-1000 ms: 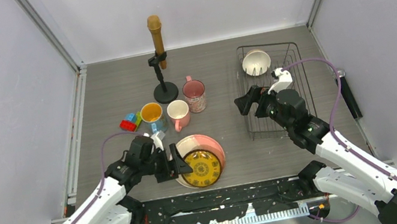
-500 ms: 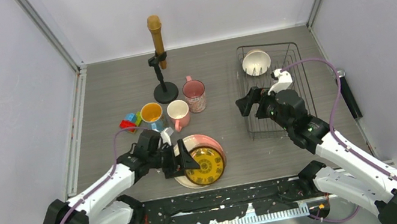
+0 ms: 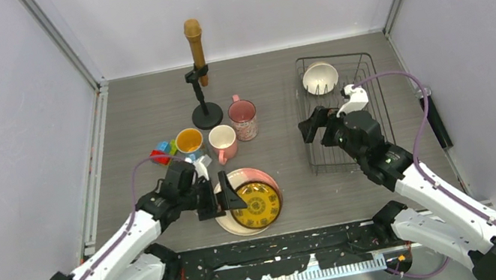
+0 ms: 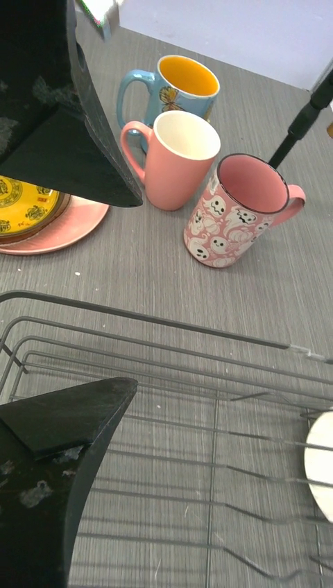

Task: Unload the mixed dishes from the dish rack
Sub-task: Place the plate at the center of the board, then pick up the bowl from the dish rack.

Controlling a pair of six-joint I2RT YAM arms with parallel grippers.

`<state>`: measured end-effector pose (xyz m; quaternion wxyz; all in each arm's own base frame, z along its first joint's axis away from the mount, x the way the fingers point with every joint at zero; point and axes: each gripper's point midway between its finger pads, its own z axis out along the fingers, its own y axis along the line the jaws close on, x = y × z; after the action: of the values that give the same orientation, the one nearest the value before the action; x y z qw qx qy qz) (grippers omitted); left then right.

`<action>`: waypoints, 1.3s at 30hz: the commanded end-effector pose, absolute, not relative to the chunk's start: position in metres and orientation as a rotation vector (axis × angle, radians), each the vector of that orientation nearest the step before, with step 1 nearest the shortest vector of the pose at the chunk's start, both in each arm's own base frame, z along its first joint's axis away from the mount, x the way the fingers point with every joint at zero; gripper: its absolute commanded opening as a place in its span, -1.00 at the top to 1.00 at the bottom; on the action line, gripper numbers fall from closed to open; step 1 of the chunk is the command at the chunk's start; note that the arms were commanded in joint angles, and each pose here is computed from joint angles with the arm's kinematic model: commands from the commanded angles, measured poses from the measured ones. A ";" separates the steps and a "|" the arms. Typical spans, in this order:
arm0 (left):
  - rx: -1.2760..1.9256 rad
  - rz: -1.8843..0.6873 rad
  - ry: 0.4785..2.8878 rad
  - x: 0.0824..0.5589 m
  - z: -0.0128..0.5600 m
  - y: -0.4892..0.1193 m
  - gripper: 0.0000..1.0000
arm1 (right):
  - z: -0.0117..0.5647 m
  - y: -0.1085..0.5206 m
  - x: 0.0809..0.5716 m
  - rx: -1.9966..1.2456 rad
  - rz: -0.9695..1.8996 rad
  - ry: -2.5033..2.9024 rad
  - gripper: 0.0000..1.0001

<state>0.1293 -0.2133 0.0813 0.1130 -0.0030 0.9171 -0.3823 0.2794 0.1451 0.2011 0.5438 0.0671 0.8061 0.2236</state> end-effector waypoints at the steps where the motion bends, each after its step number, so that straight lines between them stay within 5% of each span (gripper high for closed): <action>1: 0.032 -0.979 2.568 0.141 0.119 -0.195 -0.99 | 0.240 0.129 0.292 0.218 0.449 1.818 -1.00; 13: -0.237 -0.626 2.107 0.203 0.190 -0.132 -0.98 | 0.245 0.070 0.373 -0.106 -0.212 1.946 -1.00; 23: -0.301 -0.446 2.056 0.208 0.200 -0.099 -0.97 | 0.217 0.031 0.469 -0.885 -0.607 2.043 -1.00; 39: -0.309 -0.434 2.099 0.208 0.191 -0.102 -0.98 | 0.186 0.055 0.511 -0.941 -0.561 1.959 -0.68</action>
<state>0.2063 -0.1019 0.1791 0.4600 -0.1202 0.8626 -0.1728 0.4928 0.0401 0.1697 0.3817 -0.3720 0.8149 -0.2278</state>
